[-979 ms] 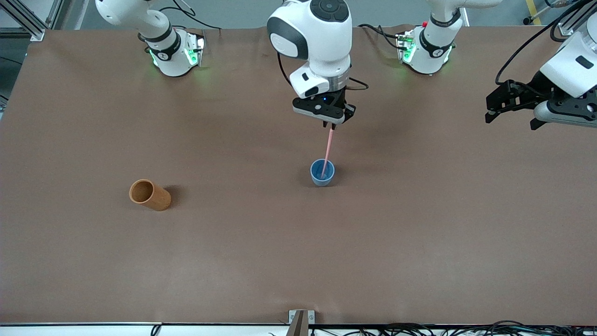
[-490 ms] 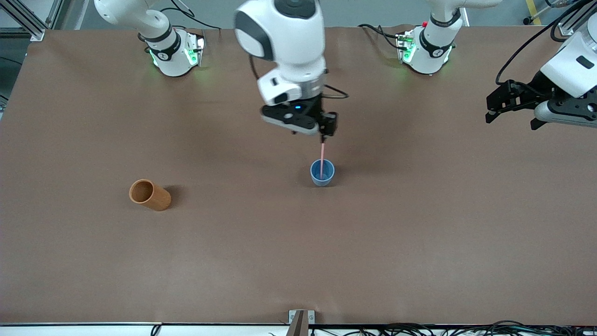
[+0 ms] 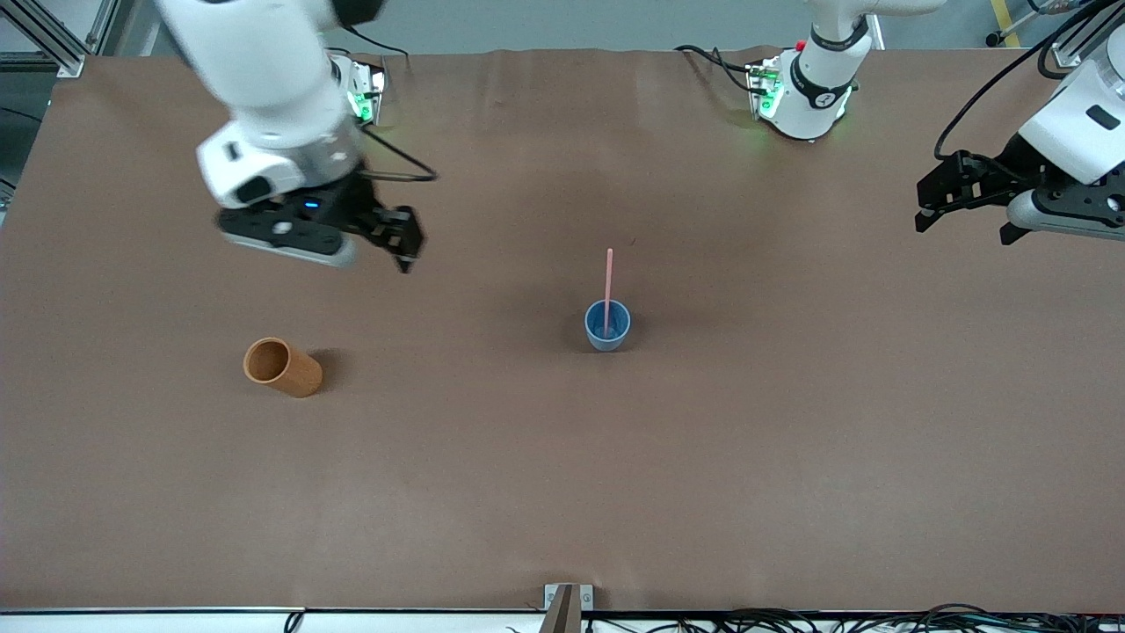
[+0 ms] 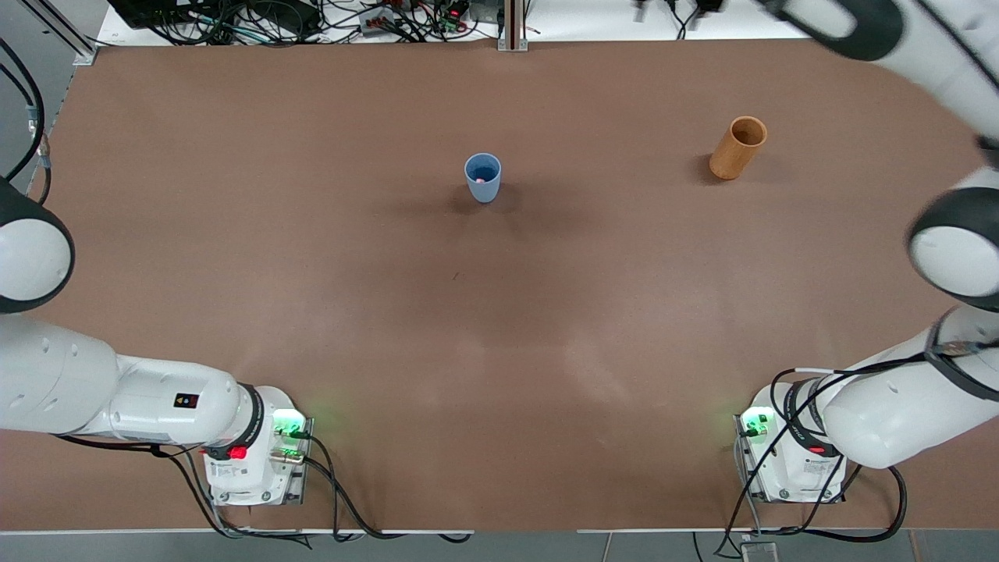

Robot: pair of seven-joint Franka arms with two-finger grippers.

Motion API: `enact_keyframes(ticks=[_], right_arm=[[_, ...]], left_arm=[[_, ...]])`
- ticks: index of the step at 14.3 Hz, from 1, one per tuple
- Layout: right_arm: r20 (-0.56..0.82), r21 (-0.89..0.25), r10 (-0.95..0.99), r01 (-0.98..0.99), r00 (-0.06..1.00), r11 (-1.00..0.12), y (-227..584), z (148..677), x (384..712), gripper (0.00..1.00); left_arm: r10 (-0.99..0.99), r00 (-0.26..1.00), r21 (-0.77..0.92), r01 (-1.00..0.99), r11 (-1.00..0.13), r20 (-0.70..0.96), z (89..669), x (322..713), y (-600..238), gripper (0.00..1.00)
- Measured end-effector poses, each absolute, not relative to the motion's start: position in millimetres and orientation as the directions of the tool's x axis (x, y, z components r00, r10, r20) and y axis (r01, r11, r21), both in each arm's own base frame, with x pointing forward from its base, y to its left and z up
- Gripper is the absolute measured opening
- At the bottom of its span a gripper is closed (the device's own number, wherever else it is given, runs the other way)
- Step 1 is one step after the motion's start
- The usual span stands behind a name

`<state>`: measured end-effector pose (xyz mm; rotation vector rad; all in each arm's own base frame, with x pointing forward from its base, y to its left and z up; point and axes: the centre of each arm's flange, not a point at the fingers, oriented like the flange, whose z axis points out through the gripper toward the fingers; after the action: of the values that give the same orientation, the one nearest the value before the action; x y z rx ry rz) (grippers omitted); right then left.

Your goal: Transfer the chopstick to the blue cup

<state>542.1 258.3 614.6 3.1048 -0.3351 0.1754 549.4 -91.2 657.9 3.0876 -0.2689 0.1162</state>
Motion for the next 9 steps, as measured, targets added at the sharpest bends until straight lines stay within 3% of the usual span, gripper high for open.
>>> enact_keyframes(ticks=[9], right_arm=[[0.066, 0.014, -0.109, -0.110, 0.992, -0.994, 22, 624, 502, 1.00]], left_arm=[[-0.171, 0.982, 0.034, -0.174, -0.984, 0.076, 657, 550, -91, 1.00]])
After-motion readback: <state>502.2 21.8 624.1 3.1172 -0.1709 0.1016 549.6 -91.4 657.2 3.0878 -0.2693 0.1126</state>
